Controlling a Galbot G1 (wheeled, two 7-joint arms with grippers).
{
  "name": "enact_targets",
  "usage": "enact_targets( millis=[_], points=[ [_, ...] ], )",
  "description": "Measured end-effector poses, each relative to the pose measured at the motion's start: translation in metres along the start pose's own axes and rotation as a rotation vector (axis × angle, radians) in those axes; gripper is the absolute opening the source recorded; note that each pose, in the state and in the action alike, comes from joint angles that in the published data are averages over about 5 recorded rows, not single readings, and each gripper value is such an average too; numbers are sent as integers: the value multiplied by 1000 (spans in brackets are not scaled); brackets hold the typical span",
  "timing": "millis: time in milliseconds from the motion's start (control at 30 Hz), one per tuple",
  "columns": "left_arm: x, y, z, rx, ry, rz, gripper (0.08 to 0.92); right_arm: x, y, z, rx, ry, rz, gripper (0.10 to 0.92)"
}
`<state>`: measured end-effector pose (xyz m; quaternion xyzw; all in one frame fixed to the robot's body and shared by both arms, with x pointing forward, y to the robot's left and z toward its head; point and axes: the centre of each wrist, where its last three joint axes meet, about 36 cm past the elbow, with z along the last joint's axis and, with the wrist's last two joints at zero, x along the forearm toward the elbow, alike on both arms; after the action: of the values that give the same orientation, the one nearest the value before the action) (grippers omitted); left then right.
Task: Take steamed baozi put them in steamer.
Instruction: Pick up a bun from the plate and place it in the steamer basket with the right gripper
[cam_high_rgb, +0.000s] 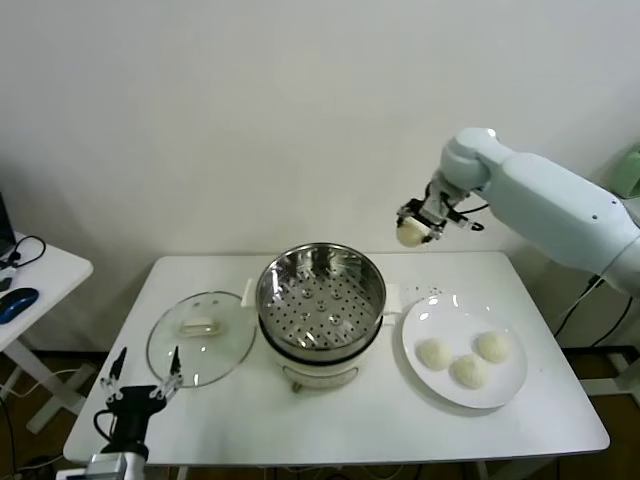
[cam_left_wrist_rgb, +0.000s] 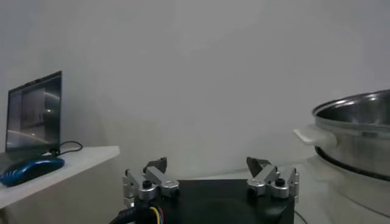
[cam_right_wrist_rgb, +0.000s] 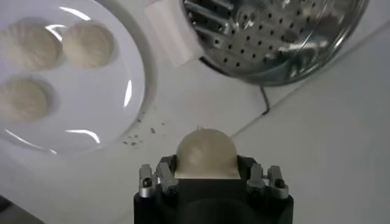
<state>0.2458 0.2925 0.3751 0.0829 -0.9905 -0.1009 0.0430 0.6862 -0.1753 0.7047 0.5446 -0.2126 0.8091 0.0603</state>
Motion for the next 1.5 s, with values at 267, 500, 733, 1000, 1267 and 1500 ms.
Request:
enact_targets(
  millis=[267,500,733,1000,1267,1500],
  points=[
    [5,1,-1,-2,2,-1,823,-8,-60,-46,187,0,18,662],
    [8,3,0,-8,7,-3,823,-33,-88,-79,287,-17,7,662],
    [13,5,3,-10,14,4,823,-61,-94,-98,337,-26,-33,662],
    [14,2,4,-4,17,4,823,-92,-94,-113,366,-33,-72,662],
    [16,4,4,-6,20,0,823,-113,-96,-127,394,-40,-89,662],
    [19,5,6,-8,26,-1,823,-125,-99,-135,409,-43,-97,662]
  ],
)
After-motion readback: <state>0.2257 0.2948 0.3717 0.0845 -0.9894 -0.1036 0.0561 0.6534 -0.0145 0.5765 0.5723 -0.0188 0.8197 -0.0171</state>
